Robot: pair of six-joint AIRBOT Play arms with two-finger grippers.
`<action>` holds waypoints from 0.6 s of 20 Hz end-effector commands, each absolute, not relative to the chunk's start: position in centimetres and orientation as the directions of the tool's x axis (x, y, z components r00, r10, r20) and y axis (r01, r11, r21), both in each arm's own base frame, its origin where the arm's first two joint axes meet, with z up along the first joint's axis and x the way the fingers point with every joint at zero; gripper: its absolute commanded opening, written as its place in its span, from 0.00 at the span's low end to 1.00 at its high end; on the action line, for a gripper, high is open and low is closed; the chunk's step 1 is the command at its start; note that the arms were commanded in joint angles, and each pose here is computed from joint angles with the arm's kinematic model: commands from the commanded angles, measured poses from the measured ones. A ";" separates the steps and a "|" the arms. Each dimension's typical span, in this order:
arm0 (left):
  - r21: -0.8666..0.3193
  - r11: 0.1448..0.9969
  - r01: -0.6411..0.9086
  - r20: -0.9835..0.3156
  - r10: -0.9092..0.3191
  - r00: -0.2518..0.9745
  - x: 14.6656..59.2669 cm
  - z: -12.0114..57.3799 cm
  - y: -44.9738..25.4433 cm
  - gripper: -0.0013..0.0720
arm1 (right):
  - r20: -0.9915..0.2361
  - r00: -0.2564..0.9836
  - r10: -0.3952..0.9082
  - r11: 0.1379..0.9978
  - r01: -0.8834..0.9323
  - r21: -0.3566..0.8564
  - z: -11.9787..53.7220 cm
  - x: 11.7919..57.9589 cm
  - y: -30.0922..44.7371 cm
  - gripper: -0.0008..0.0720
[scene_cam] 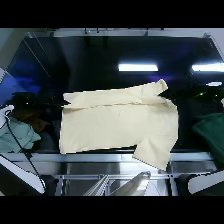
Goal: Fold the shirts.
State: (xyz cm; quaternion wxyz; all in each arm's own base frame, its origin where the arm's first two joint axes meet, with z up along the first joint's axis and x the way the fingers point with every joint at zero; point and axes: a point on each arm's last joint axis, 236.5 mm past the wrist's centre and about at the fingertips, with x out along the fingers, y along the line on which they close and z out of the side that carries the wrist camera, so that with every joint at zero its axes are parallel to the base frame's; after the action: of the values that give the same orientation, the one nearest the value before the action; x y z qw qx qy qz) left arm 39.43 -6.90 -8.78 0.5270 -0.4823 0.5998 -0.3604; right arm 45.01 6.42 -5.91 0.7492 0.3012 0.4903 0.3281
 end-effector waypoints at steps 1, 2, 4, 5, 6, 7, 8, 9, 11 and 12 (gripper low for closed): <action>-0.931 0.273 -0.241 -0.279 -0.960 -0.011 38.7 -8.6 -6.6 0.53 | -0.536 0.269 0.800 0.579 -0.112 0.808 -5.8 43.8 6.2 0.36; -0.929 0.272 -0.250 -0.279 -0.960 -0.007 39.2 -7.9 -6.0 0.69 | -0.557 0.269 0.786 0.596 -0.089 0.798 -5.7 43.5 5.3 0.36; -0.930 0.269 -0.251 -0.276 -0.961 -0.010 40.1 -6.0 -4.9 0.84 | -0.626 0.272 0.731 0.661 -0.055 0.748 -5.3 42.6 2.7 0.37; -0.931 0.271 -0.243 -0.277 -0.961 -0.011 40.4 -5.1 -4.4 0.83 | -0.666 0.271 0.695 0.701 -0.046 0.712 -4.8 41.9 1.2 0.37; -0.935 0.279 -0.219 -0.286 -0.958 0.000 40.8 -4.0 -3.9 0.83 | -0.702 0.271 0.659 0.735 -0.033 0.678 -4.2 41.1 -0.2 0.38; -0.937 0.294 -0.186 -0.303 -0.953 0.019 41.1 -2.8 -3.4 0.83 | -0.735 0.267 0.623 0.766 -0.017 0.643 -3.3 40.1 -1.7 0.38; -0.939 0.308 -0.154 -0.316 -0.948 0.033 41.3 -1.5 -3.0 0.83 | -0.763 0.264 0.590 0.791 0.002 0.612 -2.3 39.1 -2.8 0.38; -0.936 0.331 -0.121 -0.339 -0.940 0.046 41.2 -0.1 -2.5 0.83 | -0.782 0.259 0.567 0.806 0.019 0.591 -1.2 37.9 -3.6 0.38; -0.894 0.443 -0.071 -0.446 -0.894 0.036 39.5 1.8 -1.4 0.76 | -0.810 0.267 0.522 0.822 0.096 0.561 0.4 35.1 -4.5 0.38; -0.854 0.519 -0.041 -0.520 -0.853 0.030 38.2 2.3 -0.7 0.74 | -0.818 0.279 0.503 0.819 0.147 0.554 1.0 33.4 -4.2 0.38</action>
State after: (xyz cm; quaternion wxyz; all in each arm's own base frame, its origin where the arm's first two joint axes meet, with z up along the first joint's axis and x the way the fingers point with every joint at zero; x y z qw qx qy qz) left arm 40.35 -2.30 0.17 0.5801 -0.4279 0.5959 -0.3540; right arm 37.68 -2.76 -0.45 0.7580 0.2669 0.5651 0.1867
